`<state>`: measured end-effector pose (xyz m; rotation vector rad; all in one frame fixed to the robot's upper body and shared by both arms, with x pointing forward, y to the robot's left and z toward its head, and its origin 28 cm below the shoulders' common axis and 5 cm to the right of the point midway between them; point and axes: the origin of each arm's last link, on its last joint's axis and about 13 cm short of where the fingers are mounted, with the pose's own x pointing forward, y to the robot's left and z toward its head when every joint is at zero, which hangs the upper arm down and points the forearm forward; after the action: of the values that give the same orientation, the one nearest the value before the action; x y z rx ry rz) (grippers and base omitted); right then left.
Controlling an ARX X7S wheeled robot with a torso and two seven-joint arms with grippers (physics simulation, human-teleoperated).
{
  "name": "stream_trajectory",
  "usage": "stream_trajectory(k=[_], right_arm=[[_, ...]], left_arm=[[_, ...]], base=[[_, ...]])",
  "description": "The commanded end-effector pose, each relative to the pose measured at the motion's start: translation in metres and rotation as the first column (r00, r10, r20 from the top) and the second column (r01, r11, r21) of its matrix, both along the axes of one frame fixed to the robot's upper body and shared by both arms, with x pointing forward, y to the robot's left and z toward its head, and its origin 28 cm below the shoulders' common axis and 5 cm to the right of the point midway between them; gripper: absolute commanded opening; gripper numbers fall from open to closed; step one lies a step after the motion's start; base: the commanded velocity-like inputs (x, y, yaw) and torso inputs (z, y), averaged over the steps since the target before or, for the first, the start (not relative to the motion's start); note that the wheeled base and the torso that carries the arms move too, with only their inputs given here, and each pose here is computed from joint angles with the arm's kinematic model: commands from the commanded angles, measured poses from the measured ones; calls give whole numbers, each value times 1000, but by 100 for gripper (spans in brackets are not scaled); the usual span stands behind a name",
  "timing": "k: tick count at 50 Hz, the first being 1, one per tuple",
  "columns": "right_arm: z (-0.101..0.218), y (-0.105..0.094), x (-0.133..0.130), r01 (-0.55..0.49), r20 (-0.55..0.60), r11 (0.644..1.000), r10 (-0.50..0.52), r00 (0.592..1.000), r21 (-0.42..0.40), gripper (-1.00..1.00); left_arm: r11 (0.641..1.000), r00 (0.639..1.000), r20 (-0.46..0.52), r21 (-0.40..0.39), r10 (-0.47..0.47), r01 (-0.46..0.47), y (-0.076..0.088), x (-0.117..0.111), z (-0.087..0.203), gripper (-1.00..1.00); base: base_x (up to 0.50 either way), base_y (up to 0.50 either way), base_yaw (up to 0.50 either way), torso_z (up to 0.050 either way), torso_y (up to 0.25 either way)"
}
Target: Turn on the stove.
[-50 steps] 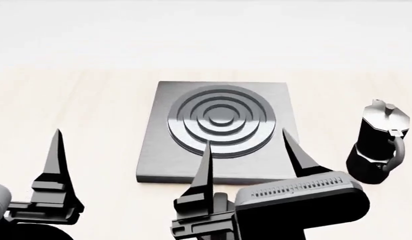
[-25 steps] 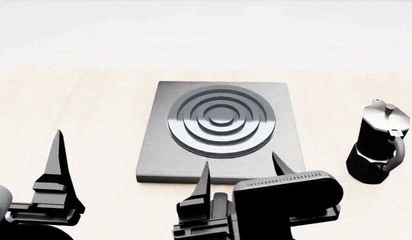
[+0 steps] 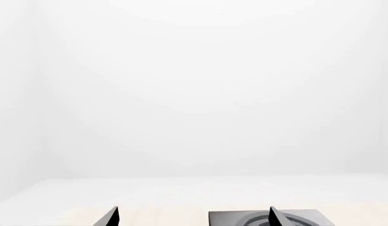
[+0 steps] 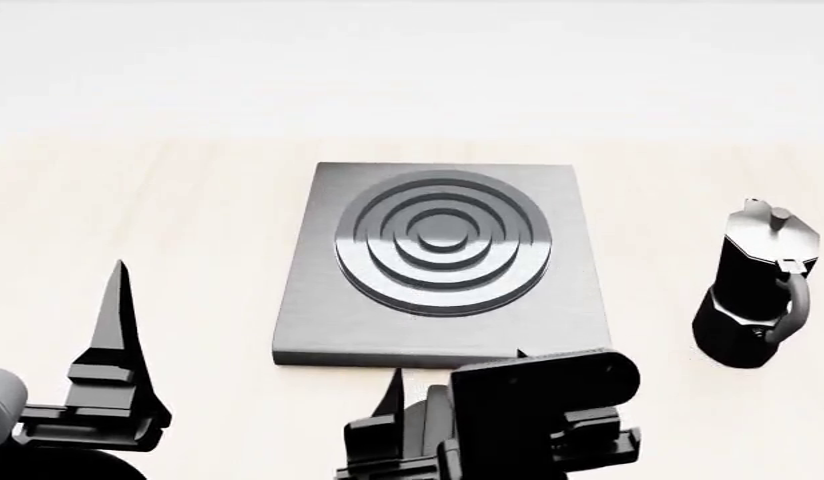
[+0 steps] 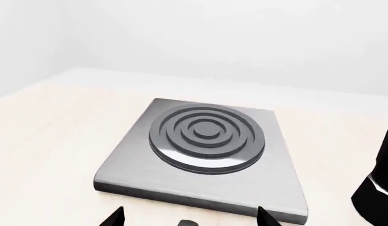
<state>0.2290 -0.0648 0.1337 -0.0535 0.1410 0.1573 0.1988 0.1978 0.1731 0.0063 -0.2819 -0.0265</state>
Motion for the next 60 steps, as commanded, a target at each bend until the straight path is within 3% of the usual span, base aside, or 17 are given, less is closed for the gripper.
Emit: stream_trajectory(k=[1, 12, 35, 60], right_arm=[[-6, 3, 3, 10, -81, 1000, -10, 997, -5, 100], [-11, 3, 6, 69, -101, 998, -68, 993, 5, 100], [-22, 4, 7, 36, -226, 999, -32, 974, 16, 100], [-33, 6, 16, 51, -288, 999, -44, 957, 17, 100]], left_arm=[[1000, 1000, -1, 0, 1, -1, 0, 0, 0, 100], [1000, 1000, -4, 1, 3, -3, 0, 1, -2, 100], [1000, 1000, -7, -3, 12, -12, 3, 4, -2, 100], [1000, 1000, -6, -2, 7, -7, 2, 1, -1, 100]], base=[[0, 0, 0, 0, 0], [0, 0, 0, 0, 0], [0, 0, 0, 0, 0], [0, 0, 0, 0, 0]])
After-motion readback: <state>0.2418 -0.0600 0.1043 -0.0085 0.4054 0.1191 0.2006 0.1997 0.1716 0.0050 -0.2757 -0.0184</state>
